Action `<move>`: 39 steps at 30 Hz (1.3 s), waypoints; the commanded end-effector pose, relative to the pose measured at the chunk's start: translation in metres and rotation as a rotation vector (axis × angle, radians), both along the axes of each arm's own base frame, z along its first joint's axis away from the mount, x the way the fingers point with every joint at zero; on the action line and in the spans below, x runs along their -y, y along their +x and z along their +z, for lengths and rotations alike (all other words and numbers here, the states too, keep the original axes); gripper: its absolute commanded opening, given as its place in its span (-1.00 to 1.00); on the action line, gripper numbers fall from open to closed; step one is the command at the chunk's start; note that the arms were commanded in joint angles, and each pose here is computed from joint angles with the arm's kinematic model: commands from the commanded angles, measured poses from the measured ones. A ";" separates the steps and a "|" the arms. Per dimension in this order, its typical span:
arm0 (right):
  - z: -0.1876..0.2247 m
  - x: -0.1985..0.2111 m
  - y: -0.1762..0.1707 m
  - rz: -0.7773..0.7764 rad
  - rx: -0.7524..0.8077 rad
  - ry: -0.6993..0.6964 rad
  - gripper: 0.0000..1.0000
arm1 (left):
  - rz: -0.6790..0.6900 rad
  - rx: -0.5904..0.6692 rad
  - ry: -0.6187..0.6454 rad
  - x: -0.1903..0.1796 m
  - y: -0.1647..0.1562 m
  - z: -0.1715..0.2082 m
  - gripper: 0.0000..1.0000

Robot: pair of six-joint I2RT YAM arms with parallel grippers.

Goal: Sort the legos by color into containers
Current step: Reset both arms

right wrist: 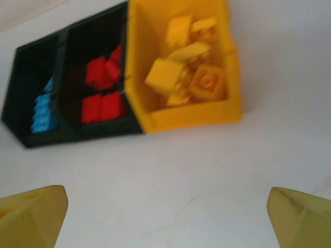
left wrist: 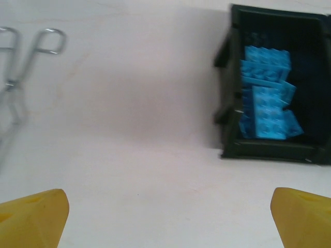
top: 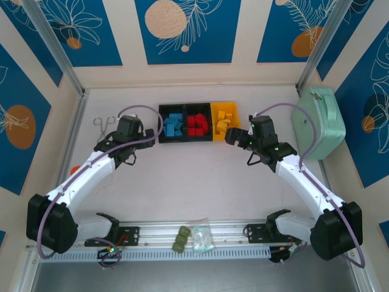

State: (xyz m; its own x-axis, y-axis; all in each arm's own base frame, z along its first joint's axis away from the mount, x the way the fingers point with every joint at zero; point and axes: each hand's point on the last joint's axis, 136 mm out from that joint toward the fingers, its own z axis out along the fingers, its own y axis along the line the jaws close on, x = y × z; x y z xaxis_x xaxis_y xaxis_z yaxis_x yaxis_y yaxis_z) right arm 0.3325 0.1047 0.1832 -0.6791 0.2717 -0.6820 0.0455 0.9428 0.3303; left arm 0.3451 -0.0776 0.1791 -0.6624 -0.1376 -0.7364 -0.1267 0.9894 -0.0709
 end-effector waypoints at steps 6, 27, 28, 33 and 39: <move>0.013 0.075 0.040 -0.211 0.338 -0.464 0.98 | 0.166 0.178 0.300 -0.084 0.001 -0.013 0.99; -0.090 0.091 0.064 -0.031 0.377 -0.240 0.98 | -0.067 0.383 0.254 -0.067 0.046 -0.086 0.99; -0.087 0.091 0.064 -0.054 0.411 -0.265 0.98 | -0.061 0.414 0.255 -0.068 0.048 -0.084 0.99; -0.088 0.093 0.064 -0.048 0.380 -0.249 0.98 | -0.045 0.427 0.274 -0.069 0.046 -0.082 0.99; -0.090 0.089 0.065 -0.012 0.374 -0.226 0.98 | -0.045 0.429 0.274 -0.069 0.046 -0.082 0.99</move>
State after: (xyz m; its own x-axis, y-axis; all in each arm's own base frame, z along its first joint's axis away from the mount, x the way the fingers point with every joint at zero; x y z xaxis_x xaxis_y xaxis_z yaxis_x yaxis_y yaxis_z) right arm 0.3908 0.0092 0.0831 -0.3942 0.0829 -0.9153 0.0135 0.9963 0.0845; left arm 0.3882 -0.0066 0.0900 -0.3272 0.1236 -0.9368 -0.1052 0.9805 0.1661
